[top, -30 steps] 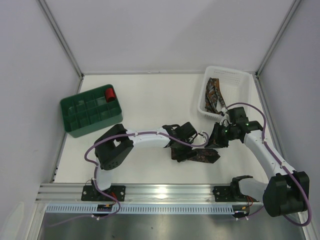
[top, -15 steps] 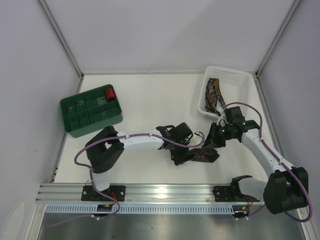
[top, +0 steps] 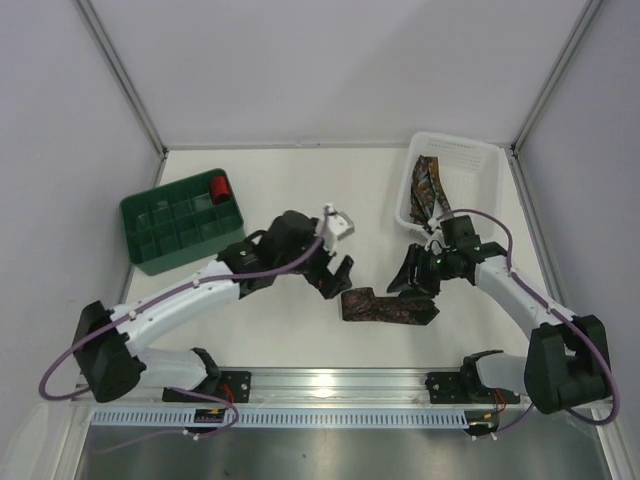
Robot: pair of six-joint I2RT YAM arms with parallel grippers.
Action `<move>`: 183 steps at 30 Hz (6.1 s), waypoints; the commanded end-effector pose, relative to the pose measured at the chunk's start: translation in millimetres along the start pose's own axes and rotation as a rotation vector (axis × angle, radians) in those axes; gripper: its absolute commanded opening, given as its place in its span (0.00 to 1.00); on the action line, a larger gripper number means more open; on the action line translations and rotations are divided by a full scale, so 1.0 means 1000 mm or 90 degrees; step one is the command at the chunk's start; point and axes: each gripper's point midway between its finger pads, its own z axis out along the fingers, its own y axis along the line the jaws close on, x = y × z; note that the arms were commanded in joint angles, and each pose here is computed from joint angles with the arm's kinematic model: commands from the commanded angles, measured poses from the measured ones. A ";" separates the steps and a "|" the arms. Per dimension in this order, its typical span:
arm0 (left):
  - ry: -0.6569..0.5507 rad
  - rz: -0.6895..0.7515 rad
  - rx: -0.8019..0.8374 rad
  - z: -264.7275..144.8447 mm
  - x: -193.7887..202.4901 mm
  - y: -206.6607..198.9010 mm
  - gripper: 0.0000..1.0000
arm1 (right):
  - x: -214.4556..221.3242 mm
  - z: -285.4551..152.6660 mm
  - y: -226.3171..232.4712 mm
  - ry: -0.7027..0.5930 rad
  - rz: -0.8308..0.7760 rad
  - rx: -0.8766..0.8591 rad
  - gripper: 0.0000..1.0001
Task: Roll the ties
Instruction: Roll the tie
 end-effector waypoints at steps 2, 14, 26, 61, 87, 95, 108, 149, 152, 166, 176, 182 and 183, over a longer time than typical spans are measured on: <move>-0.112 -0.233 0.023 -0.031 -0.021 0.019 1.00 | 0.002 0.024 0.016 0.026 0.004 -0.059 0.50; -0.048 -0.540 0.029 -0.026 0.038 0.043 0.91 | 0.001 0.062 0.003 0.057 -0.035 -0.034 0.50; 0.155 -0.691 -0.038 0.013 0.125 0.036 0.69 | -0.002 0.079 0.002 0.080 -0.072 -0.064 0.57; 0.187 -0.657 -0.008 0.049 0.108 0.027 0.89 | 0.011 0.054 -0.001 0.078 -0.077 0.000 0.57; 0.112 -0.687 0.082 0.050 0.099 0.010 0.88 | 0.043 0.071 0.017 0.132 -0.010 -0.089 0.54; 0.111 -0.686 0.097 0.049 0.097 0.007 0.88 | 0.048 0.071 0.017 0.145 0.009 -0.094 0.53; 0.048 -0.699 0.154 0.054 0.089 -0.001 0.88 | -0.009 0.042 0.026 0.062 -0.130 0.049 0.53; 0.092 -0.699 0.213 0.074 0.107 -0.013 0.85 | 0.022 0.089 0.002 0.124 -0.091 0.040 0.11; 0.109 -0.693 0.206 0.073 0.102 -0.015 0.81 | 0.025 0.088 0.001 0.128 -0.087 0.042 0.11; 0.138 -0.668 0.232 0.075 0.057 -0.034 0.79 | 0.038 0.080 -0.004 0.125 -0.075 0.047 0.11; 0.160 -0.638 0.263 0.077 0.047 -0.057 0.78 | 0.046 0.072 -0.008 0.122 -0.044 0.042 0.12; 0.170 -0.623 0.281 0.081 0.043 -0.067 0.78 | 0.053 0.063 -0.021 0.113 -0.017 0.058 0.13; 0.170 -0.622 0.287 0.082 0.040 -0.069 0.78 | 0.051 0.061 -0.022 0.108 -0.012 0.057 0.14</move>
